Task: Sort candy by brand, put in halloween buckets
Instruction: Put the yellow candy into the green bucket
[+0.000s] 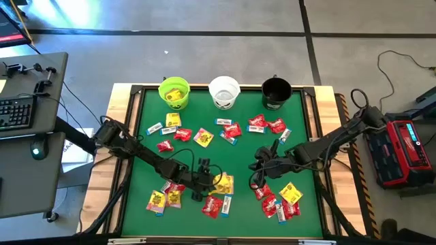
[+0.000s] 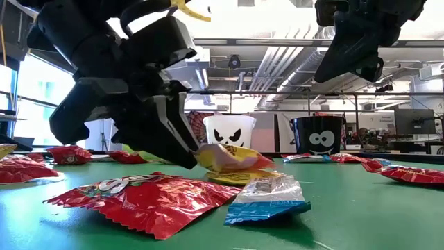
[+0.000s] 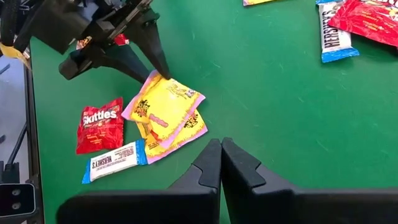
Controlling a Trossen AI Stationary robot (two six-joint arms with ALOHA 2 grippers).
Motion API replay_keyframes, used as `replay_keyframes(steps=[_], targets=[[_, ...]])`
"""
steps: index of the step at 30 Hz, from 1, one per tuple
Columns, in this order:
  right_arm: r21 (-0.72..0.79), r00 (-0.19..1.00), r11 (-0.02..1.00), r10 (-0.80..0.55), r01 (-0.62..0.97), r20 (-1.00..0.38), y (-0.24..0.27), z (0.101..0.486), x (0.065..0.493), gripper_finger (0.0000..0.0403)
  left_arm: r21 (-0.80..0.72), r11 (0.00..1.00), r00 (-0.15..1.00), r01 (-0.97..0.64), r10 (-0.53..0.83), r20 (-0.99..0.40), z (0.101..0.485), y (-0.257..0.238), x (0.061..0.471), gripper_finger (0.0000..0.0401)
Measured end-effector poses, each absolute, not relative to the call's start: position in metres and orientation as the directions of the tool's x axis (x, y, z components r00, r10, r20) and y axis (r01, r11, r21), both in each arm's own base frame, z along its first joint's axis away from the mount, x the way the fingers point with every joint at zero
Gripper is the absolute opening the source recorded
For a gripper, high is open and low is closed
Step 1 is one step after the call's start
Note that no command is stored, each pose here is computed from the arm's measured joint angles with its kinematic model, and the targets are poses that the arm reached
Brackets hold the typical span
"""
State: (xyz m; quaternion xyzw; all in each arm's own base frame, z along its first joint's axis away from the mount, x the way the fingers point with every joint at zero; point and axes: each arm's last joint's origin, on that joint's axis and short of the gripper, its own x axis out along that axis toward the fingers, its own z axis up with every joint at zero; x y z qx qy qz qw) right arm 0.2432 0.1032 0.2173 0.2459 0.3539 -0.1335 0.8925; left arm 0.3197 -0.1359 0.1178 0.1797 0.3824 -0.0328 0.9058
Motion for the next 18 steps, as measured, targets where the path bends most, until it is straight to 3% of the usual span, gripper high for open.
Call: replay_keyframes(steps=[3, 5, 18], targets=[[0.344, 0.714, 0.843, -0.064, 0.412, -0.697, 0.103, 0.217, 0.243, 0.0, 0.323, 0.92, 0.705, 0.221, 0.078, -0.704, 0.118, -0.136, 0.32, 0.0025], [0.345, 0.714, 0.843, -0.064, 0.413, -0.697, 0.103, 0.217, 0.243, 0.0, 0.33, 0.916, 0.705, 0.228, 0.079, -0.705, 0.118, -0.136, 0.32, 0.0007], [0.321, 0.712, 0.859, -0.071, 0.4, -0.699, 0.101, 0.217, 0.244, 0.0, 0.265, 0.961, 0.71, 0.078, 0.133, -0.691, 0.184, -0.122, 0.329, 0.0001]])
